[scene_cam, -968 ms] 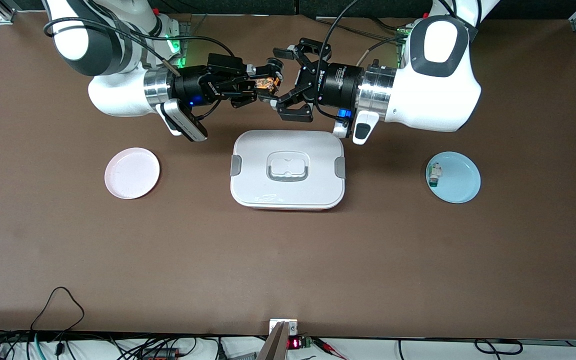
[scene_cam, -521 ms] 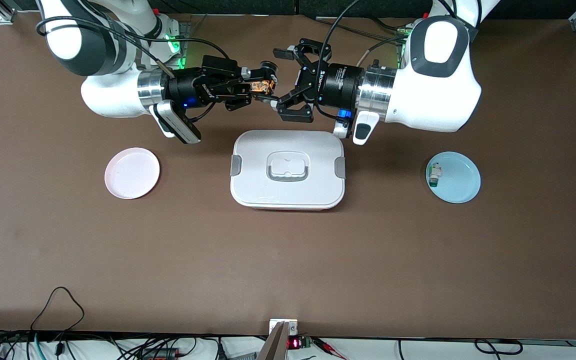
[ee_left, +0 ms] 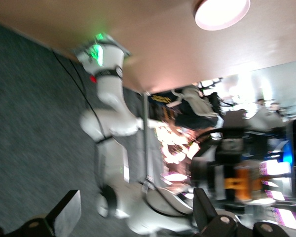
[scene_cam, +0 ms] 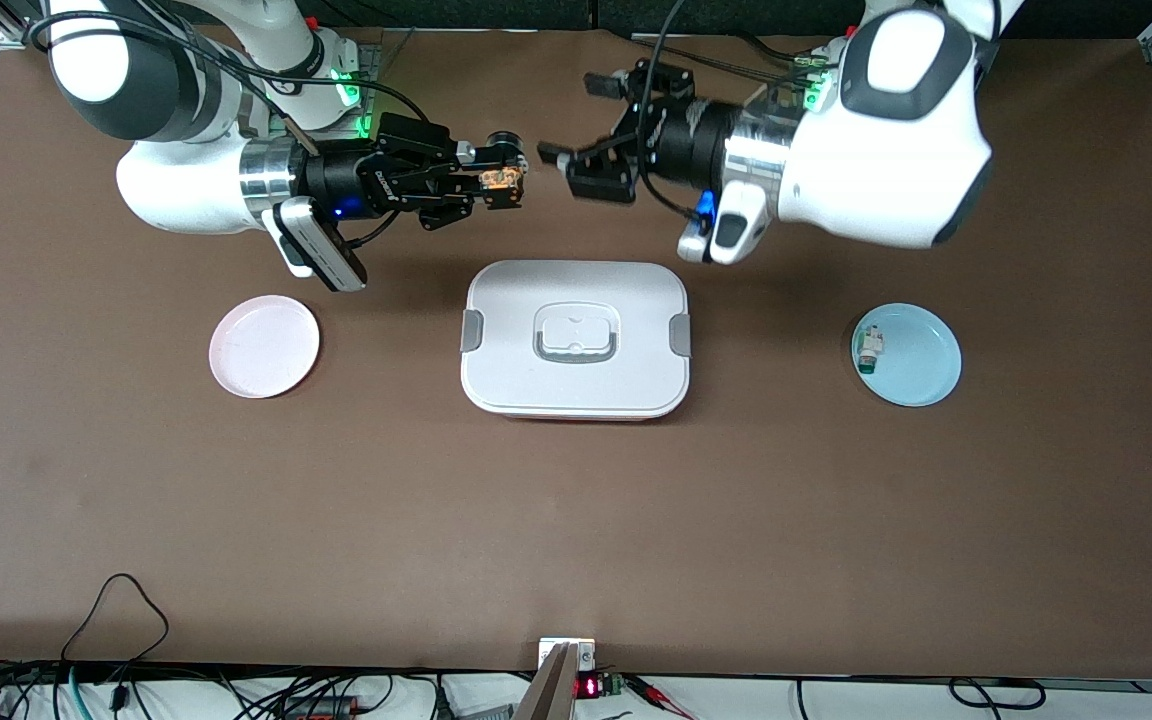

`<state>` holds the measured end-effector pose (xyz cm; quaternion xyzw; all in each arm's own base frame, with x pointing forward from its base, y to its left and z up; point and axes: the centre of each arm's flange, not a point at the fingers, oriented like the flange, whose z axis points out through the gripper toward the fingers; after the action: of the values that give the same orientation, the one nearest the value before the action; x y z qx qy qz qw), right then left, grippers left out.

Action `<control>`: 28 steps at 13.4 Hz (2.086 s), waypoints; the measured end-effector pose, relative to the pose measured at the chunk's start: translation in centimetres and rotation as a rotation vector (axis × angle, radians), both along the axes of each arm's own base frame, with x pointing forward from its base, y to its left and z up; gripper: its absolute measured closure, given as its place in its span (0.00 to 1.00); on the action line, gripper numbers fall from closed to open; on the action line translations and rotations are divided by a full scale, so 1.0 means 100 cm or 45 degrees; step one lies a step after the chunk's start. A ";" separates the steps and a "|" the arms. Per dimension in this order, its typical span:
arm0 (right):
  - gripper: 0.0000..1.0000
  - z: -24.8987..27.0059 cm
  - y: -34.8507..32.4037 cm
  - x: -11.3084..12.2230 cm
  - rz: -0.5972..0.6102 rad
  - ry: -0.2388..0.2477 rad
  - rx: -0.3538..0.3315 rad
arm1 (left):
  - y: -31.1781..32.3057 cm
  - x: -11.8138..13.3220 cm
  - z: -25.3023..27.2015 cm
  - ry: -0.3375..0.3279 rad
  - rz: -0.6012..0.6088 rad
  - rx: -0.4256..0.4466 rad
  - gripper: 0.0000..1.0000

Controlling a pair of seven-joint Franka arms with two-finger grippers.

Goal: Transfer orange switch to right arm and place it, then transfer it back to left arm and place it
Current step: 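Open the left gripper and withdraw it while the right gripper holds the switch, then carry the switch to the white plate while the left gripper retracts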

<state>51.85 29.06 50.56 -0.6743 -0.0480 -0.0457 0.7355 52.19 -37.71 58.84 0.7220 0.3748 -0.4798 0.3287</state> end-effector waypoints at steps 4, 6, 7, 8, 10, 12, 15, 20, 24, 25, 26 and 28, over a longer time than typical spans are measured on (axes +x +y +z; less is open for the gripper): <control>0.66 -0.002 -0.011 -0.002 0.069 -0.086 -0.163 | -0.001 -0.027 0.006 -0.286 -0.247 0.066 0.00; 0.66 0.000 -0.026 -0.003 0.115 -0.164 -0.305 | 0.006 -0.038 0.006 -0.382 -0.386 0.102 0.00; 0.66 0.001 -0.035 -0.003 0.142 -0.209 -0.389 | 0.015 -0.042 0.005 -0.449 -0.470 0.147 0.00; 0.66 0.002 -0.043 -0.003 0.172 -0.255 -0.477 | 0.028 -0.045 0.004 -0.535 -0.569 0.204 0.00; 0.66 0.001 -0.060 -0.001 0.245 -0.338 -0.654 | 0.055 -0.045 -0.001 -0.717 -0.767 0.304 0.00; 0.66 -0.003 -0.079 0.001 0.330 -0.414 -0.821 | 0.069 -0.040 -0.009 -0.836 -0.900 0.378 0.00; 0.66 -0.016 -0.123 0.007 0.485 -0.570 -1.116 | 0.085 -0.031 -0.018 -0.941 -1.040 0.462 0.00; 0.66 -0.044 -0.179 0.014 0.823 -0.760 -1.508 | 0.174 0.015 -0.025 -1.090 -1.111 0.411 0.00; 0.66 -0.072 -0.204 0.020 1.259 -0.918 -1.775 | 0.279 0.043 -0.025 -1.249 -1.202 0.339 0.00; 0.66 -0.082 -0.208 0.024 1.351 -0.946 -1.815 | 0.294 0.043 -0.021 -1.263 -1.243 0.374 0.00; 0.66 -0.093 -0.211 0.029 1.416 -0.978 -1.841 | 0.305 0.041 -0.014 -1.273 -1.291 0.421 0.00; 0.66 -0.117 -0.212 0.034 1.464 -1.046 -1.864 | 0.320 0.035 0.002 -1.288 -1.352 0.501 0.00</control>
<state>55.29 7.86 38.82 -0.7658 -0.6300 0.1274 -0.0206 55.66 -5.71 59.06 0.9828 -0.1407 -0.1084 0.0506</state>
